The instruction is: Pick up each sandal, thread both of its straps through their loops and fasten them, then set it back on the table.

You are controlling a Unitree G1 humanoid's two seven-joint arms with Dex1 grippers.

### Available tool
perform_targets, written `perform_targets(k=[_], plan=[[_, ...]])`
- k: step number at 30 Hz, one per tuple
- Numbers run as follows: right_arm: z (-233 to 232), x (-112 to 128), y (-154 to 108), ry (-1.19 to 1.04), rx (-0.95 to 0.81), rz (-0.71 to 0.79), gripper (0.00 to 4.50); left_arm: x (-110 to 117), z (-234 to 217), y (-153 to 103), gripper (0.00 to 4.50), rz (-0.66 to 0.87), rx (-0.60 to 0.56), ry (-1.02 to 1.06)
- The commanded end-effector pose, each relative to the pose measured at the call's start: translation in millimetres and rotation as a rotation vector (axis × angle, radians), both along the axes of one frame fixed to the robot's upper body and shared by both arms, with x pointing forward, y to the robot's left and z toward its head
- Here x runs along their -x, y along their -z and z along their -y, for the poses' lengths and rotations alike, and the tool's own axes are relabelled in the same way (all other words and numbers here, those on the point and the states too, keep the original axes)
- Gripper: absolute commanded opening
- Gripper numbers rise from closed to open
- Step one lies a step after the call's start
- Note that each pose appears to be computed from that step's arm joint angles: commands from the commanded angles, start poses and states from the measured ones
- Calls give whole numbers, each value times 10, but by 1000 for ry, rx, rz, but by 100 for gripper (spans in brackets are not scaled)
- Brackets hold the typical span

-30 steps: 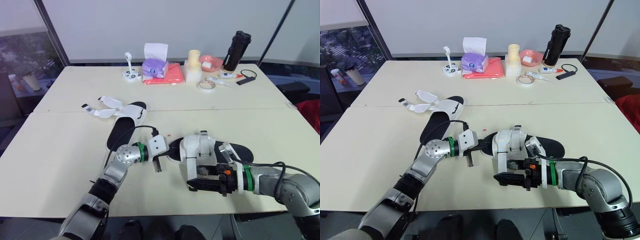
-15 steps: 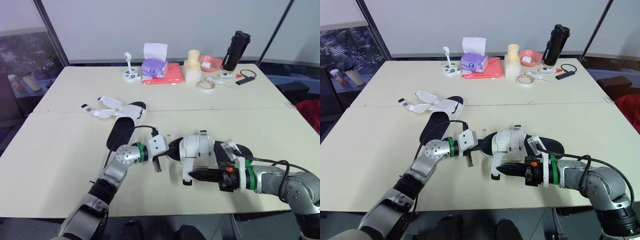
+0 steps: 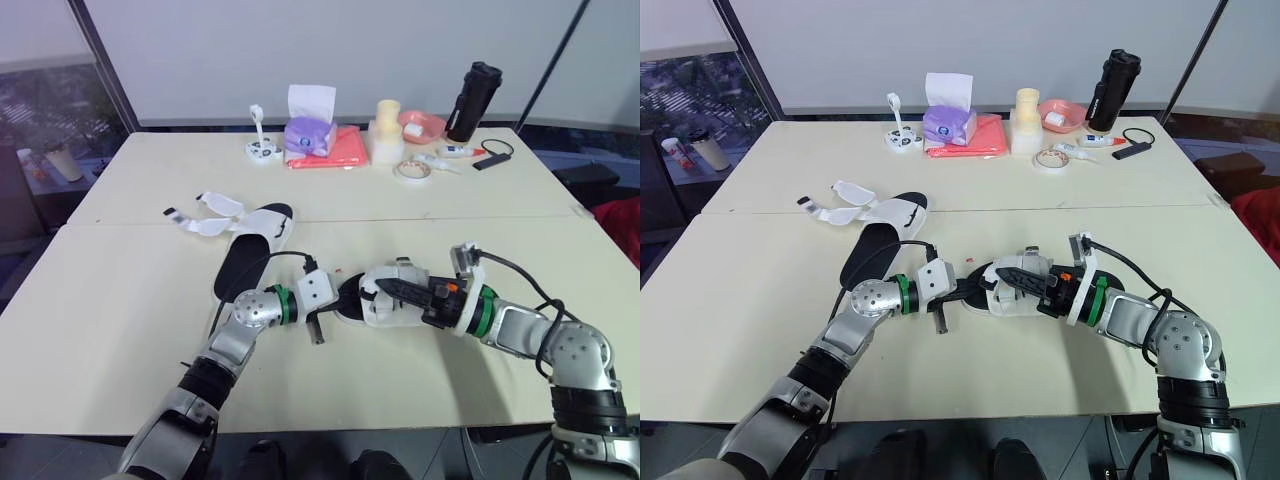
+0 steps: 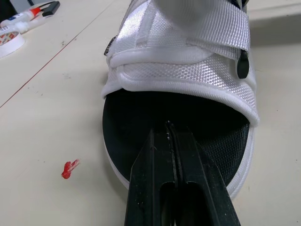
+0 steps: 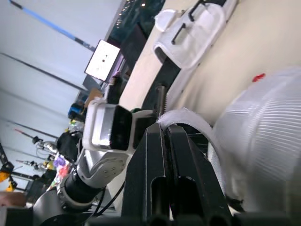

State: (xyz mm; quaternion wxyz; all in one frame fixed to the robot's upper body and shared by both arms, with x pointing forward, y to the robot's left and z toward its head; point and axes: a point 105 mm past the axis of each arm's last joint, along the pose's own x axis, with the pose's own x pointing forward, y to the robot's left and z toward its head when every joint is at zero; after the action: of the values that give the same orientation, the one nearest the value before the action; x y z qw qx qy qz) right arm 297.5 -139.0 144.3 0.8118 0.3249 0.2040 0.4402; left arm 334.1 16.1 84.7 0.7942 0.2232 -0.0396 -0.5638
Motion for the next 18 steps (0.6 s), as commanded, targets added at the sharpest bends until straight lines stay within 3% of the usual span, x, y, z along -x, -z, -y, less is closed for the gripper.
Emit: perform_targets(k=[1, 8, 11, 14, 18], plan=[[131, -137, -37, 116, 11, 22, 91, 78, -125, 417, 0, -107, -114, -22], [153, -185, -129, 158, 59, 76, 441, 64, -115, 403, 0, -103, -111, -23], [190, -229, -353, 156, 101, 184, 447, 58, -111, 398, 0, -103, -110, -22], [184, -300, -627, 123, 264, 389, 447, 50, -111, 398, 0, -104, -112, -21], [41, -350, -735, 18, 428, 580, 447, 37, -102, 395, 0, -103, -113, -19]])
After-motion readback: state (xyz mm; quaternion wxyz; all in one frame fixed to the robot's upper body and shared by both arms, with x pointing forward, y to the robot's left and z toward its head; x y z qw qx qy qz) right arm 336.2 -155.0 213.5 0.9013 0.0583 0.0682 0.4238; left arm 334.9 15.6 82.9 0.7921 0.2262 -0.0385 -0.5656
